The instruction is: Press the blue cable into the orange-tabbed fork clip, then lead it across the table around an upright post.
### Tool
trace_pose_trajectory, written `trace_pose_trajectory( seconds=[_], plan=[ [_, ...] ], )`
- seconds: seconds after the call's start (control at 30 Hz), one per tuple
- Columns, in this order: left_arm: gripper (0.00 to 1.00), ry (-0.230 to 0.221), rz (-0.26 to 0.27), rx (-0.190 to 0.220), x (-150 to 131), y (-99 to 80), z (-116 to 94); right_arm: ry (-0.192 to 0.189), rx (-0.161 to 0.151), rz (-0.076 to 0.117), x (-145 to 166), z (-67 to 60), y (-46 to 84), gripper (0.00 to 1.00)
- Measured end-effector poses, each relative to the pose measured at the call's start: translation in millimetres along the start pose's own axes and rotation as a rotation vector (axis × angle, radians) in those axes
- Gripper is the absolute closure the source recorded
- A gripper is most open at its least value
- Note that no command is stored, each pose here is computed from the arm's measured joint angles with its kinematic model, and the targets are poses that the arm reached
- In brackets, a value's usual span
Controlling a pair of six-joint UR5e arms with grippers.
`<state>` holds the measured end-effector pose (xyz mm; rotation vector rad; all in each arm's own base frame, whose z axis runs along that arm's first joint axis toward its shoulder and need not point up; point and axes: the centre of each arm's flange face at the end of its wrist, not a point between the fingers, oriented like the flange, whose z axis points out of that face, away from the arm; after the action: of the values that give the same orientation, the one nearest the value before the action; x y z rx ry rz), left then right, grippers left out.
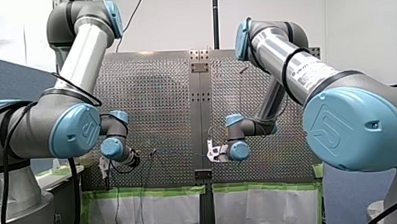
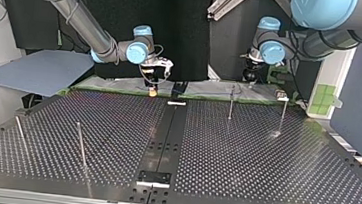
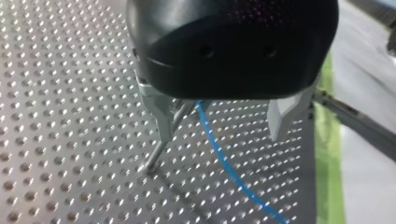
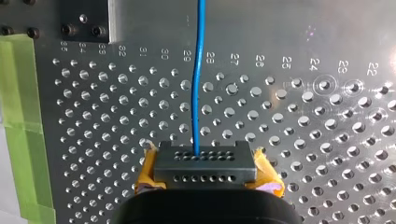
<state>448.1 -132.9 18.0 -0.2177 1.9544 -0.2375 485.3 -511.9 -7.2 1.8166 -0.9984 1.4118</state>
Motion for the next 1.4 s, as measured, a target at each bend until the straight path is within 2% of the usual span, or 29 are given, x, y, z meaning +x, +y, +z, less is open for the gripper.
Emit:
trace_pose_trajectory(
  seconds=[0.23, 0.33, 0.5, 0.77, 0.9, 1.2, 1.4],
  plan=[
    [0.0, 0.011, 0.077, 0.044, 3, -7.9, -27, 0.004, -0.005, 0.002, 0, 1.3, 3.6, 1.0],
    [0.0, -0.003, 0.096, 0.067, 1, -11.2, -28, 0.003, -0.007, 0.001, -1, 1.5, 4.7, 1.0],
    [0.0, -0.037, 0.098, 0.096, -3, -15.3, -25, 0.002, -0.006, -0.002, -1, 1.4, 4.6, 1.0],
    [0.0, -0.064, 0.072, 0.087, -8, -17.5, -20, 0.001, -0.007, -0.003, -2, 1.5, 5.1, 1.0],
    [0.0, -0.069, 0.06, 0.069, -9, -17.1, -20, 0.001, -0.007, -0.002, -1, 1.6, 5.2, 1.0],
    [0.0, -0.066, 0.061, 0.07, -6, -22.9, -22, 0.001, -0.007, 0.002, -2, 1.7, 5.4, 1.0],
    [0.0, -0.065, 0.064, 0.052, -4, -25.3, -24, 0.0, -0.004, 0.003, -3, 1.7, 5.1, 1.0]
  ],
)
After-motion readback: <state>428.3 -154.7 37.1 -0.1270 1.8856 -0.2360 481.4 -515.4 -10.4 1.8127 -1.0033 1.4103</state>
